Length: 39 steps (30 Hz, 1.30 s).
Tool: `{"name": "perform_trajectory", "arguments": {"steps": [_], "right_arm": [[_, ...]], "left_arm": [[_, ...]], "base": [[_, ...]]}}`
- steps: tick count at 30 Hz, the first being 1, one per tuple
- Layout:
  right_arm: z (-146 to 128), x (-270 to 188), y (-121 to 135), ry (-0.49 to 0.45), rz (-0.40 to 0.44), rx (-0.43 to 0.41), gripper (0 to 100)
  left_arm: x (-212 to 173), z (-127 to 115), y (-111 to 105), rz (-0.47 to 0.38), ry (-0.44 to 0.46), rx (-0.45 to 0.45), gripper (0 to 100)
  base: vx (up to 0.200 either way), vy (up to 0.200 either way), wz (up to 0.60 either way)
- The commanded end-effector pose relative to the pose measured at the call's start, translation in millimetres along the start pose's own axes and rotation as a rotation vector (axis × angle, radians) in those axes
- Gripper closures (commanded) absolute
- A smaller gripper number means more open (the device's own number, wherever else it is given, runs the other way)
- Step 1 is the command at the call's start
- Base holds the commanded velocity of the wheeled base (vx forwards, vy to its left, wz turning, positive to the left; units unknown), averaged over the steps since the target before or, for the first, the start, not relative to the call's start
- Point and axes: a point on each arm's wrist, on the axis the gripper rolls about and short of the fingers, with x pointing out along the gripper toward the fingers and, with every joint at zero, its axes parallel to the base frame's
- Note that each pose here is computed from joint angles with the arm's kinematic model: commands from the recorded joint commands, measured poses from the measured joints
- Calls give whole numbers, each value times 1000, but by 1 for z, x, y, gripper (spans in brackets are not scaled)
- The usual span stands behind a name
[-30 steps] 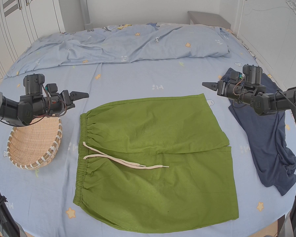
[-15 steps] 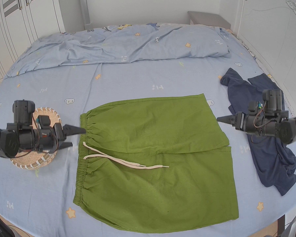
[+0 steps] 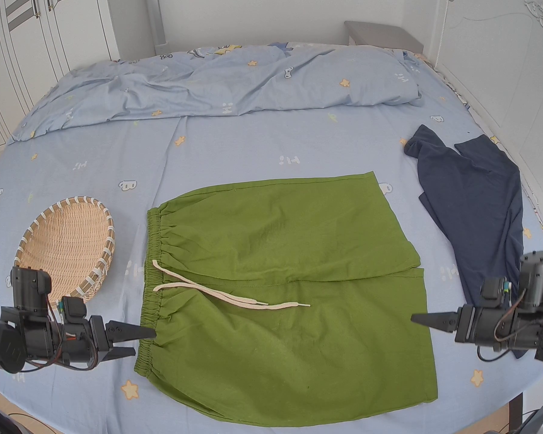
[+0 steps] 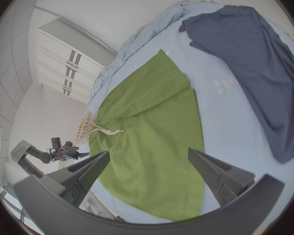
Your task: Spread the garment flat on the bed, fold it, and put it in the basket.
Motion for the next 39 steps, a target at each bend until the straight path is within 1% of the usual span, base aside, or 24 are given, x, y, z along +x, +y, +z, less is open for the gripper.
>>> {"name": "perform_trajectory", "arguments": {"steps": [1,4,6,7,8,9,10,12,22,28,30,34,35,39], "right_arm": [[-41,-28,4,19,46,2,0],[-47,-31,2,32,39,9,0],[-48,-31,1,41,34,13,0],[-48,-31,1,43,30,19,0],[-48,-32,1,42,29,21,0],[-48,-33,1,38,31,27,0],[-48,-33,1,38,30,27,0],[-49,-35,2,36,34,29,0],[-49,-36,3,35,38,28,0],[-49,-36,3,35,38,28,0],[-49,-36,3,34,37,28,0],[-49,-36,2,33,36,29,0],[-49,-36,2,33,36,29,0],[-49,-36,2,35,34,32,0]], "left_arm": [[-10,-29,13,11,21,-41,0],[-5,-33,22,31,58,-45,0],[-2,-34,27,40,78,-26,0],[2,-36,34,53,104,-7,0],[2,-37,34,54,107,-5,0],[5,-38,40,72,126,14,0],[5,-38,41,72,127,16,0],[6,-35,48,78,117,18,0],[15,-24,53,55,66,68,0],[22,-24,54,41,71,90,0],[25,-26,50,26,78,118,0],[25,-28,48,18,86,126,0],[26,-28,47,15,87,132,100],[26,-27,47,14,72,143,100]], "base": [[0,0,0],[0,0,0],[0,0,0],[0,0,0],[0,0,0],[0,0,0],[0,0,0],[0,0,0],[0,0,0],[0,0,0],[0,0,0],[0,0,0],[0,0,0],[0,0,0]]}}
